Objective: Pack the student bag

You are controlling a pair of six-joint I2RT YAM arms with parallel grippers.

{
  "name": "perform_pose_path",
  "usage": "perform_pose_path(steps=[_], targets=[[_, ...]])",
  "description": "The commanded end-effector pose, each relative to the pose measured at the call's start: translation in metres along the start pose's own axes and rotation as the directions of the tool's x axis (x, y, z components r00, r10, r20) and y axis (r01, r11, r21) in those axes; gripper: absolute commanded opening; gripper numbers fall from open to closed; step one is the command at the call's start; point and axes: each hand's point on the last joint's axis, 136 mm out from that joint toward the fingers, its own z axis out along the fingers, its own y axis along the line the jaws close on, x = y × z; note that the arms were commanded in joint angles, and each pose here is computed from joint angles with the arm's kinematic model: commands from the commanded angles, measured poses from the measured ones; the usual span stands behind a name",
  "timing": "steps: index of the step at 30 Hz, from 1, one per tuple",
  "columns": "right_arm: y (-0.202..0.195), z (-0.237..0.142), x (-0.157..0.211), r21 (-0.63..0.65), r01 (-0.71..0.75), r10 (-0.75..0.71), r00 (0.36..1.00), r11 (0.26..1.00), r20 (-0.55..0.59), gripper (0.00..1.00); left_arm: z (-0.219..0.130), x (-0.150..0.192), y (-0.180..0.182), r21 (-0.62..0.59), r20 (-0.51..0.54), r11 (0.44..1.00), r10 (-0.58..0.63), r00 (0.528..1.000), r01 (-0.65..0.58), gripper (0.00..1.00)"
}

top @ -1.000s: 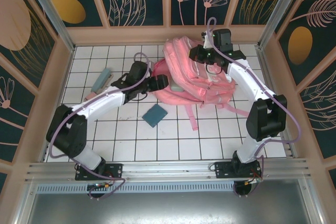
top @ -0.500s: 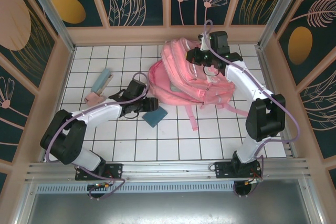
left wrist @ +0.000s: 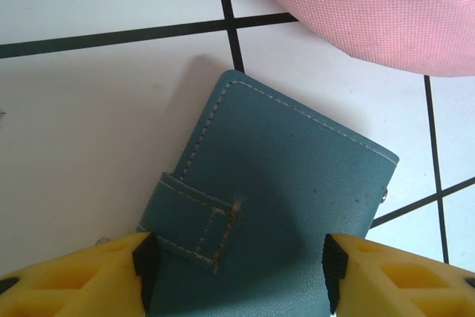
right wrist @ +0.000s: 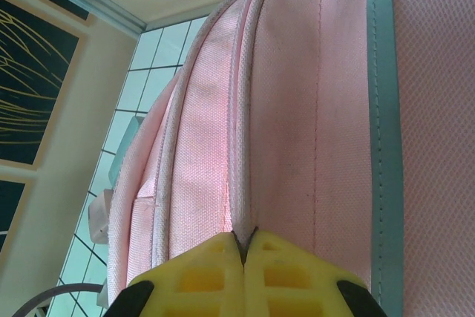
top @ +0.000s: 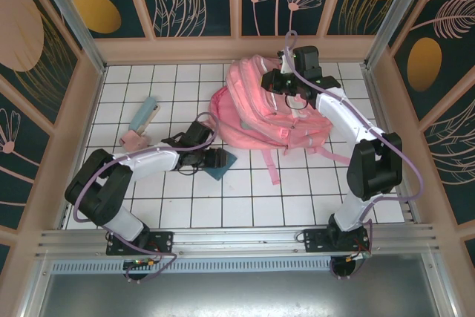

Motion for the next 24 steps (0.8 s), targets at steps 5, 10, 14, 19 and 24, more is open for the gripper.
perform_pose_path(steps=[5, 10, 14, 19, 24], targets=[[0.013, -0.01, -0.008, -0.021, 0.029, -0.028, 0.999, 0.999, 0.043, 0.0, -0.029, -0.007, 0.008, -0.052, 0.095, 0.998, -0.012, 0.995, 0.017, 0.62], [0.013, -0.01, -0.007, -0.024, 0.026, -0.025, 0.999, 0.999, 0.042, 0.0, -0.021, 0.006, 0.016, -0.061, 0.061, 0.997, -0.035, 0.998, 0.039, 0.62], [0.014, -0.009, -0.006, -0.026, 0.026, -0.025, 0.999, 0.999, 0.043, 0.0, -0.006, 0.019, 0.021, -0.066, 0.003, 0.997, -0.044, 0.999, 0.044, 0.61], [0.014, -0.009, -0.005, -0.022, 0.028, -0.027, 0.999, 0.999, 0.041, 0.0, 0.003, 0.027, 0.02, -0.046, -0.035, 0.998, -0.049, 0.998, 0.048, 0.59], [0.013, -0.01, -0.004, -0.018, 0.025, -0.024, 0.999, 1.0, 0.041, 0.0, 0.004, 0.03, 0.006, 0.036, -0.05, 0.997, -0.061, 0.997, 0.063, 0.38]])
